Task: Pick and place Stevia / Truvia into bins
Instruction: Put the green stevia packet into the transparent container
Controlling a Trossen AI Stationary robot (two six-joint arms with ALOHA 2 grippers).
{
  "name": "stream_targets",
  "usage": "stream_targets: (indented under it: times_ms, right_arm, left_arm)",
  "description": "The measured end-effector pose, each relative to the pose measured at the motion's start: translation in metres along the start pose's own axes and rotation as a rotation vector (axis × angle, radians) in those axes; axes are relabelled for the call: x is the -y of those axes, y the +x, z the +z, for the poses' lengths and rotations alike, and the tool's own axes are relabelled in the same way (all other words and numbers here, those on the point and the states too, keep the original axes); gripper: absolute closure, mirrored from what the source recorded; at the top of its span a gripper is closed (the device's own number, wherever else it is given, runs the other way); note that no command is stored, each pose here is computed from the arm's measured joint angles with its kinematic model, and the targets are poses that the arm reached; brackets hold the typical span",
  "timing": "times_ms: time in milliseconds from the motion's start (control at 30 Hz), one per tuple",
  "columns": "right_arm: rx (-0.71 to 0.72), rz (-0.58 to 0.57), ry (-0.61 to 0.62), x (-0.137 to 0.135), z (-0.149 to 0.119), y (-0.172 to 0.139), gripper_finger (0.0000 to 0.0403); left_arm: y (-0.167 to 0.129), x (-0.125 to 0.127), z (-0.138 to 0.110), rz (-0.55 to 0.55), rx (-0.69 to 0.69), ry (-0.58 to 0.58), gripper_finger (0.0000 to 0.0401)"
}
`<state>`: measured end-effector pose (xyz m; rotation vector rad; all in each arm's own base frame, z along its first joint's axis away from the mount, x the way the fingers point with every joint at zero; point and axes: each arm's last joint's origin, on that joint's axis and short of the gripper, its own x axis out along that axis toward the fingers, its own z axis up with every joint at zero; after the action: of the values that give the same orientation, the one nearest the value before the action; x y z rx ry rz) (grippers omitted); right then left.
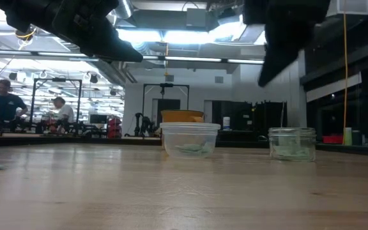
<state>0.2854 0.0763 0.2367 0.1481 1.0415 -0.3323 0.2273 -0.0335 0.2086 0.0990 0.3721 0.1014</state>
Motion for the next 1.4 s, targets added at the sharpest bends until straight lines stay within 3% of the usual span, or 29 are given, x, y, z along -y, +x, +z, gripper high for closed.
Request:
stream_targets:
  times_ms: [133, 233, 300, 400, 667, 900, 1033, 1200, 1400]
  right_arm:
    - [0.126, -0.145, -0.101, -0.011, -0.005, -0.010, 0.0275]
    - [0.201, -0.240, -0.089, -0.018, -0.021, -0.007, 0.0276]
    - [0.213, -0.245, -0.074, -0.022, -0.033, -0.002, 0.0276]
    - [0.254, -0.212, -0.056, -0.027, -0.041, 0.004, 0.0278]
    - [0.430, -0.105, -0.224, -0.038, -0.029, 0.012, 0.0326]
    - [0.551, 0.048, -0.361, -0.026, -0.020, 0.031, 0.0364]
    - [0.578, 0.151, -0.412, -0.015, -0.017, 0.040, 0.0375]
    - [0.570, 0.170, -0.397, -0.004, -0.010, 0.045, 0.0383]
    - [0.574, 0.145, -0.372, 0.005, -0.004, 0.048, 0.0384]
  left_arm:
    - [0.000, 0.000, 0.000, 0.000, 0.000, 0.001, 0.0397]
    - [0.000, 0.000, 0.000, 0.000, -0.002, 0.002, 0.0397]
    - [0.000, 0.000, 0.000, 0.000, -0.002, 0.003, 0.0395]
    - [0.000, 0.000, 0.000, 0.000, -0.001, 0.003, 0.0396]
    - [0.000, 0.000, 0.000, -0.004, 0.005, 0.001, 0.0397]
    - [0.000, 0.001, 0.000, -0.029, 0.004, -0.018, 0.0397]
    - [0.000, 0.001, 0.000, -0.022, 0.003, -0.103, 0.0394]
    - [0.000, 0.001, -0.004, -0.016, -0.038, -0.247, 0.0362]
    - [-0.002, 0.002, -0.017, 0.001, -0.171, -0.273, 0.0300]
